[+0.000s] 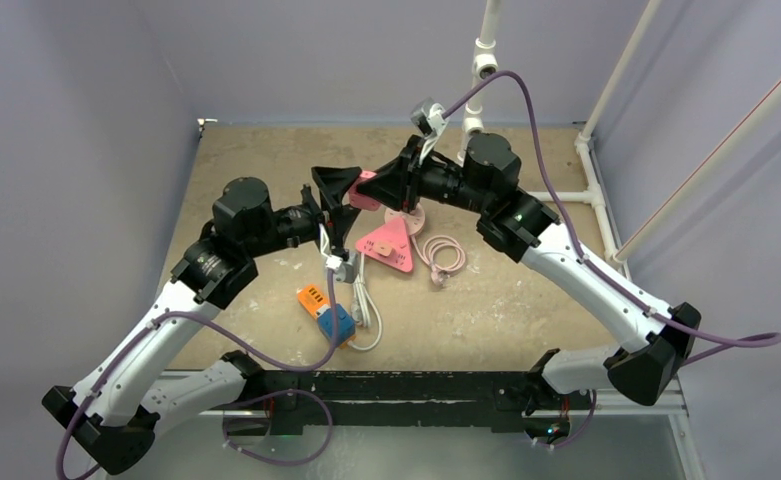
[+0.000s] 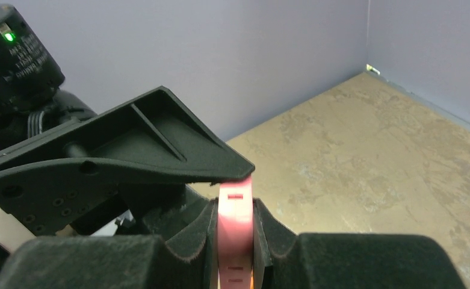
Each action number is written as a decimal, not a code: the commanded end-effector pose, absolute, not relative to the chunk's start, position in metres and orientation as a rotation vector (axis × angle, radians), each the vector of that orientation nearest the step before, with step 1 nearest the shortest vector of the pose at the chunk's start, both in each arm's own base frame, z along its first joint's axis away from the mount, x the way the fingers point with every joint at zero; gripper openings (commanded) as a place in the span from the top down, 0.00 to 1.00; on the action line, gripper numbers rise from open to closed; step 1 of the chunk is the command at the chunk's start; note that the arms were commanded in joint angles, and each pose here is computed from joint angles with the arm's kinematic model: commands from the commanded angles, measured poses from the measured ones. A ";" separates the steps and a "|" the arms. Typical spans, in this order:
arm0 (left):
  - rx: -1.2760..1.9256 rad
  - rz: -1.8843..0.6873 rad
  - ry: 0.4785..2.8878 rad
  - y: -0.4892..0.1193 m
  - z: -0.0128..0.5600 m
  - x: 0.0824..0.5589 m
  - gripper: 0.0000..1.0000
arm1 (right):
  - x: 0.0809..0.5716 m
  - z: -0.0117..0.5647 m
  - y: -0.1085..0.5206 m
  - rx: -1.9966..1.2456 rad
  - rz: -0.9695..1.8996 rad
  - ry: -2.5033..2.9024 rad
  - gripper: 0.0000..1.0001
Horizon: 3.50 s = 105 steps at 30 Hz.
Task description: Insert the plug
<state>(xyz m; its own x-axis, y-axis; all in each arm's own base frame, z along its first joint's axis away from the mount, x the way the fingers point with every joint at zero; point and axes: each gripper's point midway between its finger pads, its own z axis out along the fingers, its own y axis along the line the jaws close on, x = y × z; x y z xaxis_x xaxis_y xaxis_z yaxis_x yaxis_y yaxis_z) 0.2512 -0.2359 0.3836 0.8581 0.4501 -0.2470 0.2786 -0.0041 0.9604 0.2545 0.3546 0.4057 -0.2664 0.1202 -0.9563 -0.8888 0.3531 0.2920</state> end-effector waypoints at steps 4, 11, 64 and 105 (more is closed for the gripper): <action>1.577 0.122 0.525 -0.244 0.401 0.247 0.52 | 0.244 0.431 0.351 -0.737 1.174 1.430 1.00; 1.483 0.057 0.614 -0.245 0.414 0.252 1.00 | 0.248 0.436 0.348 -0.652 1.193 1.406 0.37; 1.553 -0.019 0.700 -0.255 0.382 0.233 0.04 | 0.263 0.427 0.360 -0.439 1.226 1.464 1.00; 2.421 -0.447 0.816 -0.191 0.109 0.131 0.01 | 0.335 0.368 0.264 -0.387 0.693 1.640 1.00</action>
<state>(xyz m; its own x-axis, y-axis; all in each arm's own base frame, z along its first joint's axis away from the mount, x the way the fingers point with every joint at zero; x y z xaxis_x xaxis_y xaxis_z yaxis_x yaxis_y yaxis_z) 0.1139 -0.1650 0.0950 0.7140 0.5305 -0.4569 0.6821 -0.6743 0.2830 0.3456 0.2643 0.3589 -0.2209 0.1372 -0.9656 -0.5703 0.7850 0.2420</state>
